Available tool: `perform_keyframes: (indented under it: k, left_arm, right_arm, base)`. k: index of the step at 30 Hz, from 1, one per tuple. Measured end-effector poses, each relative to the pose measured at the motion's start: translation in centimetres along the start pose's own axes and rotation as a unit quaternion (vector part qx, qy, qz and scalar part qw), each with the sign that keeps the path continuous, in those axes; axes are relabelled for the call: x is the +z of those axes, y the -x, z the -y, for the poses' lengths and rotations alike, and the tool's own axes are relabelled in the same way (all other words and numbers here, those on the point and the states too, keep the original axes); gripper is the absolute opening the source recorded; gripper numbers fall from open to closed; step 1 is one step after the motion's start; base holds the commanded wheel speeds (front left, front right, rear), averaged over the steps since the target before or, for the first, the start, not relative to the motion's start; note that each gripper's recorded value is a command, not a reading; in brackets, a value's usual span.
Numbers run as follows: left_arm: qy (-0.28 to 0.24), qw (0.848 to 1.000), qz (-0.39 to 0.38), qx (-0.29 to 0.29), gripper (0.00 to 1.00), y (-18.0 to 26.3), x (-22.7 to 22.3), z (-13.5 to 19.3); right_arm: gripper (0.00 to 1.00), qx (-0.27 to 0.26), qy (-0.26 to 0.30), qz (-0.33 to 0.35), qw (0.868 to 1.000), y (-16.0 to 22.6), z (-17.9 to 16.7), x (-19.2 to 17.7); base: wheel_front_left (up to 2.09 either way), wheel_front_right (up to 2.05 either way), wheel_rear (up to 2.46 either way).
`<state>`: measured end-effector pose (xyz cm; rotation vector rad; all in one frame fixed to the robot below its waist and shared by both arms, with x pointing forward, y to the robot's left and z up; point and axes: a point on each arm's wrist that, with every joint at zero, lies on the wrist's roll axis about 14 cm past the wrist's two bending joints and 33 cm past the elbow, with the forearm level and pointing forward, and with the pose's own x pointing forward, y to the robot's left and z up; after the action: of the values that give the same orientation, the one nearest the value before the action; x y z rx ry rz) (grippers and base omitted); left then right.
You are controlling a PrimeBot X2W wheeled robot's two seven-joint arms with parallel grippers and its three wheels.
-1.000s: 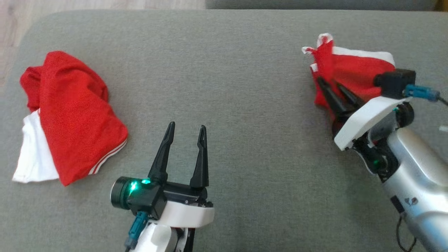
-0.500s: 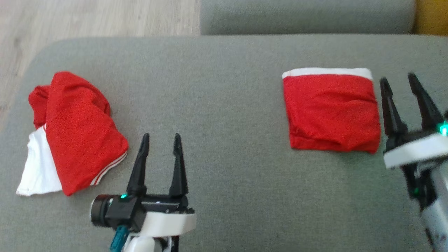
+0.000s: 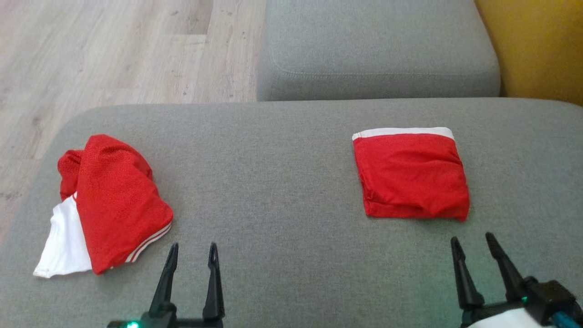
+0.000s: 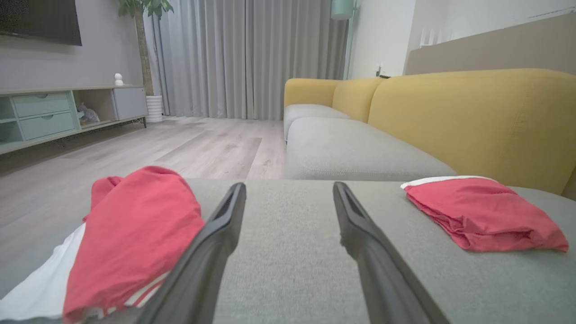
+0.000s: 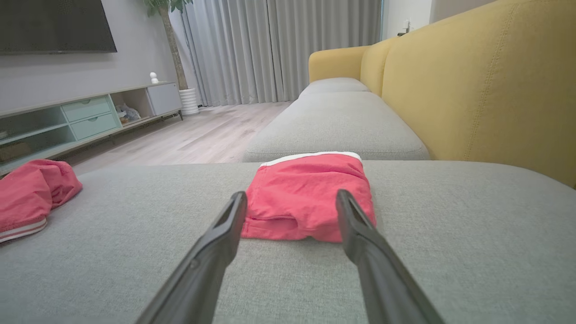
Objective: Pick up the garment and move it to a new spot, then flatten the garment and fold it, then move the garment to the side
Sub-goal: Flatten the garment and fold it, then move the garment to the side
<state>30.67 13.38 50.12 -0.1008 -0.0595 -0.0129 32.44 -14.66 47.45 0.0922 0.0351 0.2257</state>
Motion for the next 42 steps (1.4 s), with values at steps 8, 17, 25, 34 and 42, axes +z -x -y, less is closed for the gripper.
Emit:
perform_keyframes:
  k: [8,17,25,34,42]
  left_arm:
    - [-0.009,1.000,-0.023,-0.003,1.00,1.4,-1.5,-0.5]
    - [-0.008,1.000,-0.026,-0.009,1.00,1.5,-1.7,-0.4]
    - [-0.007,1.000,-0.024,-0.010,1.00,1.6,-1.6,-0.4]
    - [-0.006,0.999,-0.031,-0.009,1.00,1.4,-2.0,-0.5]
    - [-0.002,0.999,-0.043,-0.020,1.00,0.8,-2.5,0.3]
  right_arm:
    - [1.00,-0.005,0.021,-0.012,1.000,1.3,0.0,-0.8]
    - [1.00,-0.011,0.019,-0.015,1.000,1.4,0.2,-1.1]
    - [1.00,-0.010,0.016,-0.013,1.000,1.3,-0.2,-1.0]
    - [1.00,-0.011,0.014,-0.023,1.000,1.1,-0.1,-1.6]
    - [1.00,-0.012,0.015,-0.055,0.998,0.7,0.5,-3.3]
  base:
    - [0.00,0.00,0.00]
    - [0.00,0.00,0.00]
    - [0.00,0.00,0.00]
    - [0.00,0.00,0.00]
    - [0.00,0.00,0.00]
